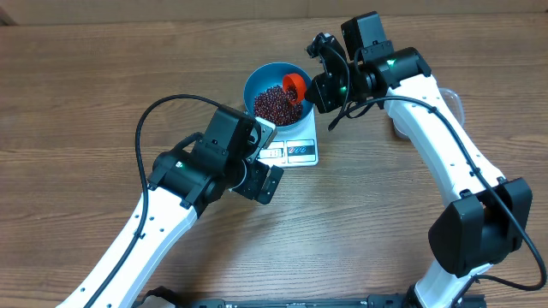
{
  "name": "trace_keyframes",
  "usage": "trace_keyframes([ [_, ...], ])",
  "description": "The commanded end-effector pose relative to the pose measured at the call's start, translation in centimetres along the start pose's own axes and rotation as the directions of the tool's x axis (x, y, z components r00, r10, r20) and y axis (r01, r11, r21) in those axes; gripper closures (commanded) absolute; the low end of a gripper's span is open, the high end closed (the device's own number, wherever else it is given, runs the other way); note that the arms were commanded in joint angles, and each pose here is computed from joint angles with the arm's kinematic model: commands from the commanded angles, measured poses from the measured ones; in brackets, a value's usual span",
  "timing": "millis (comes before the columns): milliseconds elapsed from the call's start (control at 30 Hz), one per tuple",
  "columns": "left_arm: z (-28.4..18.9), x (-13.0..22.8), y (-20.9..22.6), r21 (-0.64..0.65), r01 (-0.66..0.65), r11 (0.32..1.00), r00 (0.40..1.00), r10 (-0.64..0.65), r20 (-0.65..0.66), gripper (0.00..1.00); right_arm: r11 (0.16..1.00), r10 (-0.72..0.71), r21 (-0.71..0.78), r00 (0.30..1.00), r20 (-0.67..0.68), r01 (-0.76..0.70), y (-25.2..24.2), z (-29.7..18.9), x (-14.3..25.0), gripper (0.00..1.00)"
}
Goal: Scoop item into bowl and weigh 150g on scale
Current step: 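Hold the scoop tilted over the bowl, shaking out beans gradually, then rock the scoop over the bowl to trickle more beans in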
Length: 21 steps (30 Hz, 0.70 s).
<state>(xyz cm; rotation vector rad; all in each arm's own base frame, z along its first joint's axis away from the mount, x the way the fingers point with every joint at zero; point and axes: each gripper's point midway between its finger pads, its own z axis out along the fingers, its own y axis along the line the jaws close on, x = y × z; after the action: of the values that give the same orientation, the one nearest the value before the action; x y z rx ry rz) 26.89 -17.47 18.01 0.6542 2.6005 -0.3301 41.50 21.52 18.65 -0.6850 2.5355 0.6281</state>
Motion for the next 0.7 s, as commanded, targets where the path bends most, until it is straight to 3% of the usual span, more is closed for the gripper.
trace_keyframes([
  [0, -0.1, -0.1, -0.4, 0.016, -0.006, 1.0, 1.0, 0.006, 0.006, 0.0, 0.985, -0.126, -0.114, 0.991, 0.046, 0.13, 2.7, -1.5, -0.9, 0.96],
  [67, -0.1, -0.1, -0.4, 0.016, -0.006, 1.0, 1.0, 0.006, 0.006, 0.0, 0.97, -0.184, -0.15, 0.982, 0.048, 0.189, 3.4, -1.6, -0.6, 0.96],
  [233, -0.1, -0.1, -0.4, 0.016, -0.006, 1.0, 1.0, 0.006, 0.006, 0.0, 0.999, -0.038, -0.025, 0.998, 0.048, 0.039, 1.1, -1.4, -1.4, 0.96],
  [667, -0.1, -0.1, -0.4, 0.016, -0.006, 1.0, 1.0, 0.006, 0.006, 0.0, 0.999, -0.037, -0.026, 0.998, 0.047, 0.039, 1.1, -1.4, -1.3, 0.96],
])
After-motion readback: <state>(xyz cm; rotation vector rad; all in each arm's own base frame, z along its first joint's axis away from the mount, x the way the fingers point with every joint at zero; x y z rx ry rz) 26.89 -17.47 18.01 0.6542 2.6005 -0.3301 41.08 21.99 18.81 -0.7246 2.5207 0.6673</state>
